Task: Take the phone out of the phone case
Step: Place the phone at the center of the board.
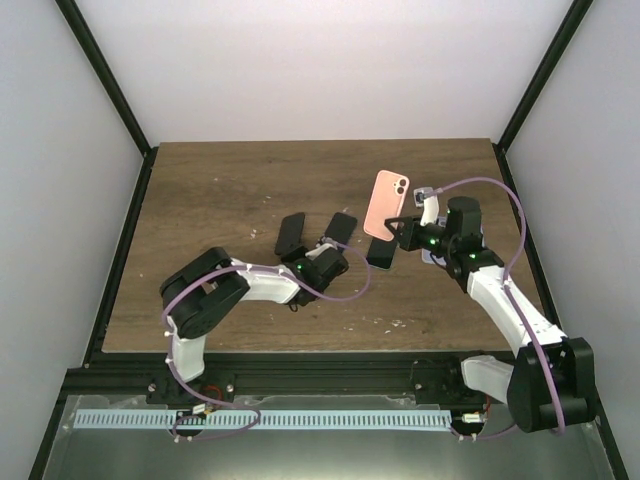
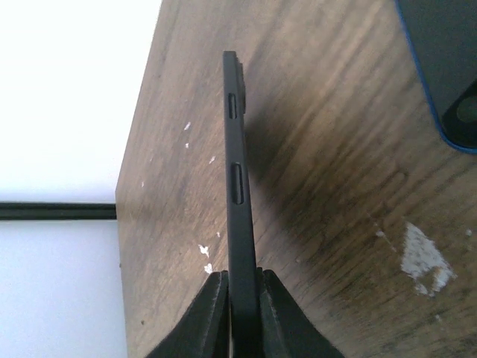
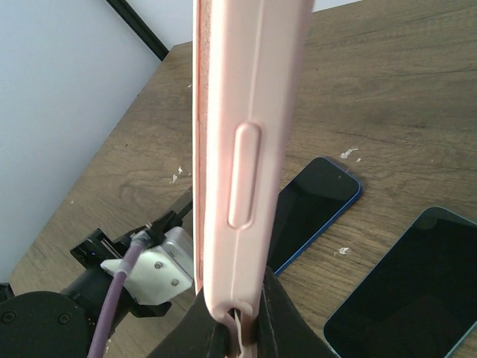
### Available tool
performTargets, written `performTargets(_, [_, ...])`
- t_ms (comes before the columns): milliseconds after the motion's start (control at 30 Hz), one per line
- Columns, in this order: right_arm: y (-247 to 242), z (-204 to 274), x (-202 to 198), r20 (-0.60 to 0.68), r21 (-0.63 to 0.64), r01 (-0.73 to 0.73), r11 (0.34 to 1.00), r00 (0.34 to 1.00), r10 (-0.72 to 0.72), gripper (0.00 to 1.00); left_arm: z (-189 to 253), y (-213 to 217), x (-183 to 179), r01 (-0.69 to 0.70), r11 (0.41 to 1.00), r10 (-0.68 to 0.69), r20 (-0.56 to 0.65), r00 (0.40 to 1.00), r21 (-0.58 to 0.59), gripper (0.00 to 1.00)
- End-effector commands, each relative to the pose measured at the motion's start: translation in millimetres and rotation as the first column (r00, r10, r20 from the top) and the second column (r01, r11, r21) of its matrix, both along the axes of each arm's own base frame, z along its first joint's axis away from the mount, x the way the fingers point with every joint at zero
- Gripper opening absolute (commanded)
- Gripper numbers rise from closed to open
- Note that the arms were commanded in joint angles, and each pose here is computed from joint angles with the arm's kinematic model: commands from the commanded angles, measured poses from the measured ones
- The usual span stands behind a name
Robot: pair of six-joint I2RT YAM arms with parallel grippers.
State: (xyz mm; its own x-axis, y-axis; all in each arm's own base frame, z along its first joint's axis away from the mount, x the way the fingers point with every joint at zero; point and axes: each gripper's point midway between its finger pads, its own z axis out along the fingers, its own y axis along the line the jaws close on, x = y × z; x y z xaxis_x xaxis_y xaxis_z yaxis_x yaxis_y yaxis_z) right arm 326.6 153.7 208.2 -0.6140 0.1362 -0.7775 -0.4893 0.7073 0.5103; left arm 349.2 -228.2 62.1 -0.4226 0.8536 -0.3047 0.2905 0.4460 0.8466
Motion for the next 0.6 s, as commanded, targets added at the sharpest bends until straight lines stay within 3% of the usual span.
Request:
performTargets(0, [-7.0,17.7,6.4,0.075,-0.014,0.02,1.0,0.997,-0.019,0.01,-17.3,-3.6,0.8,0.005,1.0,-0.005,-0.047,0.999,0.011,0.18])
performTargets(100, [-7.3,17.3,6.1,0.074,-0.013,0.02,1.0,0.997,-0.019,0.01,-21.4,-2.9,-2.0,-0.005,1.0,0.005,-0.05,0.999,-0.002,0.3])
performTargets(333, [-8.2,12.1,8.1,0.065,-0.019,0.024,1.0,0.998,-0.023,0.01,-27.3,-5.3,-15.4,-0.039,0.992,0.026,-0.114,0.993,-0.117,0.31])
performTargets(567, [-15.8,8.3,14.8,0.073,-0.062,0.065,0.996,0.995,-0.061,0.01,-20.7,-4.9,-33.1,-0.081,0.967,0.041,-0.168,0.985,-0.241,0.41])
